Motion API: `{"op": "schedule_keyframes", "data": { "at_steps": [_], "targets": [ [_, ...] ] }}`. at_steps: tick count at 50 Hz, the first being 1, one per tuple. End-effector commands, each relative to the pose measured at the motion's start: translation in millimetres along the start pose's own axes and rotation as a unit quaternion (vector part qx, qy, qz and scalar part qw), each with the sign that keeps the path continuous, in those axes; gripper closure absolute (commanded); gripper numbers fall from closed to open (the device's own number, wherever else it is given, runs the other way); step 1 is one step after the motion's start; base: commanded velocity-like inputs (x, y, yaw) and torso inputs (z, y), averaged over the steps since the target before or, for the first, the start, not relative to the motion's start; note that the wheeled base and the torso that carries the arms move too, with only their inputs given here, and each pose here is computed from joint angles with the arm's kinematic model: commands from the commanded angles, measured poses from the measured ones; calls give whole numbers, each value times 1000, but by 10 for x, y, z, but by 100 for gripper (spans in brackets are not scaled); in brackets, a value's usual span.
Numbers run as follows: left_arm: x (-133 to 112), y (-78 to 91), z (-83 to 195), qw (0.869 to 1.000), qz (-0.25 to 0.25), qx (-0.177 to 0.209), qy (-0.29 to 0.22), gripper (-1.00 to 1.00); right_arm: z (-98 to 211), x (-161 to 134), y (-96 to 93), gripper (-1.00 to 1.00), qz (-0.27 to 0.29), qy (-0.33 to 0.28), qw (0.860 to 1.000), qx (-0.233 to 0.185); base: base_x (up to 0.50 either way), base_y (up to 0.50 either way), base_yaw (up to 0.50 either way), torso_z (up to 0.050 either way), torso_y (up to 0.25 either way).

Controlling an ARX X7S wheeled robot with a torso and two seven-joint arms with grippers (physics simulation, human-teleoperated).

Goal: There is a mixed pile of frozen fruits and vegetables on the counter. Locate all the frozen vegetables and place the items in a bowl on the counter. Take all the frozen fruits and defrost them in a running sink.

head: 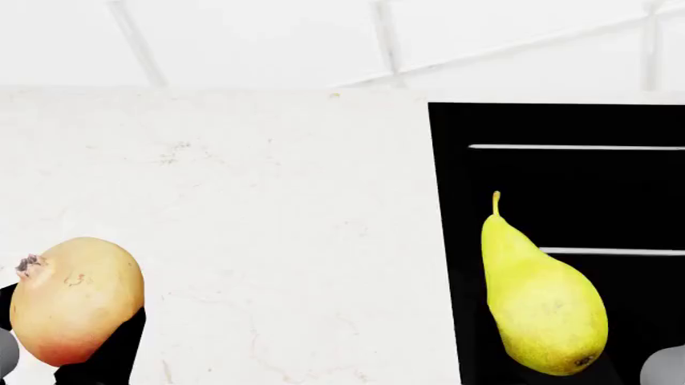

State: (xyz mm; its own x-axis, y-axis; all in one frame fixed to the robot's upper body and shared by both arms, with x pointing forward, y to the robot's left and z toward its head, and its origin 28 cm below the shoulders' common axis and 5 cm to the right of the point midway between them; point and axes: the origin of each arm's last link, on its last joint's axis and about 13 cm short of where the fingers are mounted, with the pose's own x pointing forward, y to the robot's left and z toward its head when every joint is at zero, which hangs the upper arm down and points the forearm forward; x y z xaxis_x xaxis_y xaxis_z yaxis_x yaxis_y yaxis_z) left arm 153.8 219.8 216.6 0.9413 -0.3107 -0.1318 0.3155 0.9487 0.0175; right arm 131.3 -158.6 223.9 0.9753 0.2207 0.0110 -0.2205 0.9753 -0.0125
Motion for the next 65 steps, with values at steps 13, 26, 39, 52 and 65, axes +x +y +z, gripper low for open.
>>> {"op": "schedule_keyframes", "data": {
  "at_steps": [13,26,39,52,65],
  "targets": [
    [-135,61,35,999,5,-27,-26,100,22,-45,3,100,-3,-24,999,-41,109,-500,0,0,1],
    [-62,27,60,999,9,-27,-27,100,5,-69,1,100,-4,-21,999,-43,120,-500,0,0,1],
    [-55,21,74,999,7,-27,-29,100,-32,-106,-25,100,-11,-20,999,-39,115,-500,0,1,1],
    [-79,44,74,999,10,-28,-29,100,-77,-137,-57,100,-20,-5,999,-42,30,-500,0,0,1],
    [-79,62,54,999,12,-30,-27,100,-56,-134,-78,100,-27,-7,999,-42,25,-500,0,0,0]
  ]
}}
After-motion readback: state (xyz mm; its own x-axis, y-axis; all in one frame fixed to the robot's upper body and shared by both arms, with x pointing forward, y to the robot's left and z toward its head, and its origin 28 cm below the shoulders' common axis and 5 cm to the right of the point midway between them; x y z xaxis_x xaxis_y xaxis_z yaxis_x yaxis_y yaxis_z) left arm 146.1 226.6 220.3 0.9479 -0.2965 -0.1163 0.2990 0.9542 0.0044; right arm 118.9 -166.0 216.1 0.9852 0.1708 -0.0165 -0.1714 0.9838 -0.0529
